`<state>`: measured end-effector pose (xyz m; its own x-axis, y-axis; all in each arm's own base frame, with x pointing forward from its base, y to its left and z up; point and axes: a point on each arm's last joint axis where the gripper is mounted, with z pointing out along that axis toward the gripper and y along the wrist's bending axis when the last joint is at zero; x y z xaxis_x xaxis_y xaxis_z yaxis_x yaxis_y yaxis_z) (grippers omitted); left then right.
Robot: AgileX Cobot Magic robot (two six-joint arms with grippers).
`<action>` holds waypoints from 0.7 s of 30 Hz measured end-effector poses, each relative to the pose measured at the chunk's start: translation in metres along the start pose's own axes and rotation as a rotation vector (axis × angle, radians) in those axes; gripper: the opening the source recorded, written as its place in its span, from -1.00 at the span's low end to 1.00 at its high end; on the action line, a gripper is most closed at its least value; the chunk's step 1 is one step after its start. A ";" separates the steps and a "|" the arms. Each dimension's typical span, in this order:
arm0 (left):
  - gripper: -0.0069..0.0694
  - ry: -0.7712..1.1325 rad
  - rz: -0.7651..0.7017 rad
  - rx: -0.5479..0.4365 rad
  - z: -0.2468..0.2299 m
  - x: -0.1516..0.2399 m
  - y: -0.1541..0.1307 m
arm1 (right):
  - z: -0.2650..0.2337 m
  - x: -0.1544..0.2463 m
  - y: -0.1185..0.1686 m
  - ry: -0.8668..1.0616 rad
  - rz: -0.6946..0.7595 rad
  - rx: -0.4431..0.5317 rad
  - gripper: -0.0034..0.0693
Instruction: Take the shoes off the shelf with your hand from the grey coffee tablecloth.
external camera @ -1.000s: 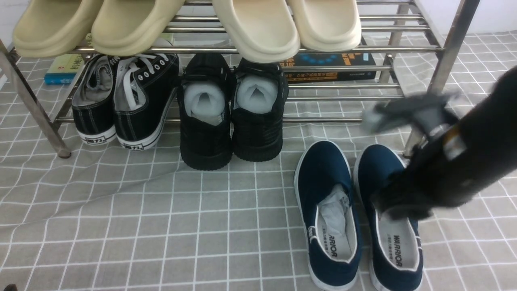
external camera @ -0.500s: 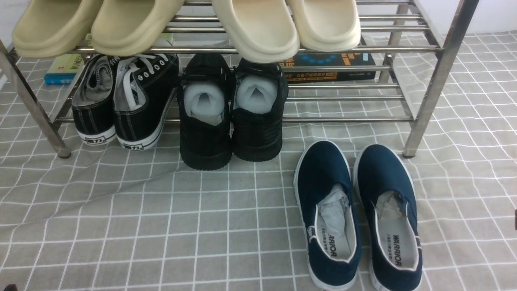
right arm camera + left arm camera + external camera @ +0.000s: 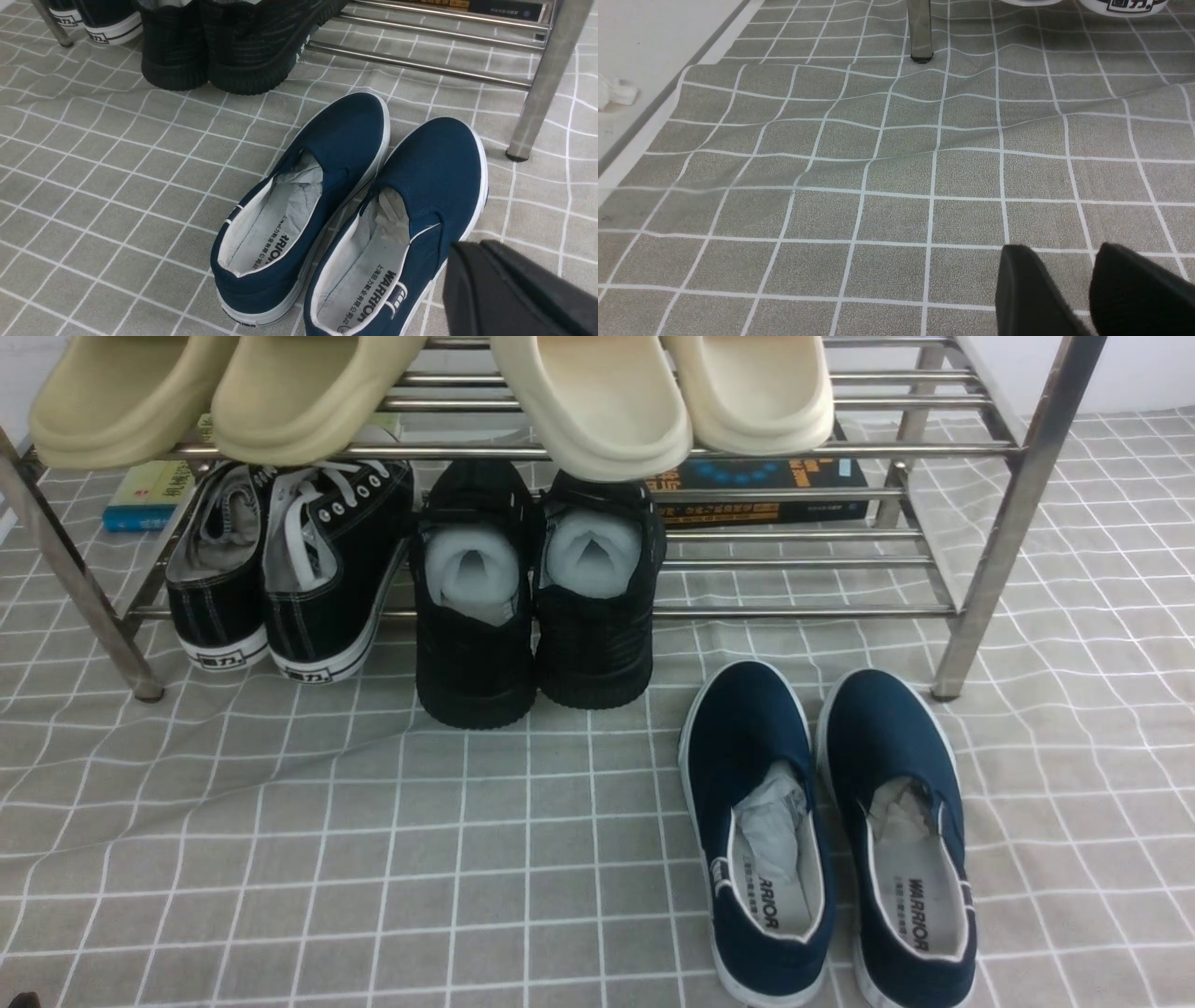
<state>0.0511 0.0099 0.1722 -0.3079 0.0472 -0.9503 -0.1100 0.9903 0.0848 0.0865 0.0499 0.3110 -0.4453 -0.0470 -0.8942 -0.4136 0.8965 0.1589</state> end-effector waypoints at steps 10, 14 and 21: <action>-0.19 0.000 0.000 0.000 0.000 0.000 0.000 | 0.001 0.043 -0.011 -0.147 -0.036 -0.002 -0.90; -0.19 0.000 0.000 0.000 0.000 0.000 0.000 | -0.004 0.072 -0.026 -0.213 -0.011 0.143 -0.90; -0.19 0.001 0.000 0.000 0.000 0.000 0.000 | 0.002 0.125 -0.045 -0.244 0.084 0.388 -0.87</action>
<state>0.0512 0.0099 0.1722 -0.3086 0.0471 -0.9500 -0.1100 0.9903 0.0848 0.0515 0.0043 0.1908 -0.2453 0.0958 -0.9647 -0.0358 0.9935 0.1077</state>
